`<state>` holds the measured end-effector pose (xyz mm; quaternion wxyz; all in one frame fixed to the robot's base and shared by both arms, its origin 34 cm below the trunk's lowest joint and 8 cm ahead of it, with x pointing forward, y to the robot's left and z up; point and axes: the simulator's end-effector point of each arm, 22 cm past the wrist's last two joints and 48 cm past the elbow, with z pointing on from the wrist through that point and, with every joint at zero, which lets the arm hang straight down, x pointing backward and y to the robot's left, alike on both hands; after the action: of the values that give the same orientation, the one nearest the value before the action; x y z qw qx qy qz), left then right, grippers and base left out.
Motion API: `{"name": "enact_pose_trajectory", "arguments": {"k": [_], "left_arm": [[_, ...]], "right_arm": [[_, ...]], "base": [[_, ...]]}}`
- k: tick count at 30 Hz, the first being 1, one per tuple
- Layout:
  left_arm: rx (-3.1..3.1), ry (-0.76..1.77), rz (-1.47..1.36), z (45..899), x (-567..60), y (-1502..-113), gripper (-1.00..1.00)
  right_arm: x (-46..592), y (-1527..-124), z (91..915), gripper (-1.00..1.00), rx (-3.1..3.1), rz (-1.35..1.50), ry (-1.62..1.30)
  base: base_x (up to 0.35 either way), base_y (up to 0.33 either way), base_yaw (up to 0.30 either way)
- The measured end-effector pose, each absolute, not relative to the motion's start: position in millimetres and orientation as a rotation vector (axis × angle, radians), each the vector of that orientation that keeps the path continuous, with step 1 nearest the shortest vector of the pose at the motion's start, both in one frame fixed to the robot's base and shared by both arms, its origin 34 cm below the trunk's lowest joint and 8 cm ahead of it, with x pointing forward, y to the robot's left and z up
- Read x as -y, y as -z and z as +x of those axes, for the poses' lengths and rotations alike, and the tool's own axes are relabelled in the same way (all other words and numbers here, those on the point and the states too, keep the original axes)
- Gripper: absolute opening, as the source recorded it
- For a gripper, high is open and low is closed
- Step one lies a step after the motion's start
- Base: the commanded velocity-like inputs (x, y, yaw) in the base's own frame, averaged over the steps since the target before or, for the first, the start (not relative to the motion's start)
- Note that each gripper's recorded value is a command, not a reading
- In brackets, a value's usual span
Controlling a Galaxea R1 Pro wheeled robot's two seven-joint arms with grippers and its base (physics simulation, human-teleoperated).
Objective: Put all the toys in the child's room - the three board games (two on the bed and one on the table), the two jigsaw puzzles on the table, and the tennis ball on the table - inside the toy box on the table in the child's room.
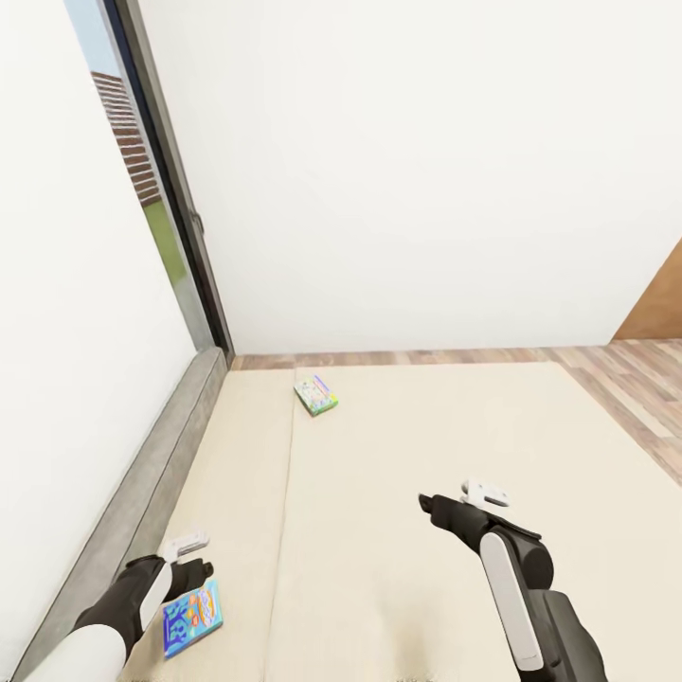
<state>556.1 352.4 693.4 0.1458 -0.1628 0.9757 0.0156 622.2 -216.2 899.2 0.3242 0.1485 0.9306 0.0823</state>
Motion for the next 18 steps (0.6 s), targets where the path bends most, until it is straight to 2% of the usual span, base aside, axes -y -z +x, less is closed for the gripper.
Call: {"name": "enact_pose_trajectory", "arguments": {"k": [18], "left_arm": [[-2.804, -0.028, -0.470, 555.5, -338.7, -681.3, 1.00]], "right_arm": [[213.7, -881.4, 618.2, 1.00, -2.473, 0.397, -0.214]], "base": [[0.000, 0.000, 0.000]]}}
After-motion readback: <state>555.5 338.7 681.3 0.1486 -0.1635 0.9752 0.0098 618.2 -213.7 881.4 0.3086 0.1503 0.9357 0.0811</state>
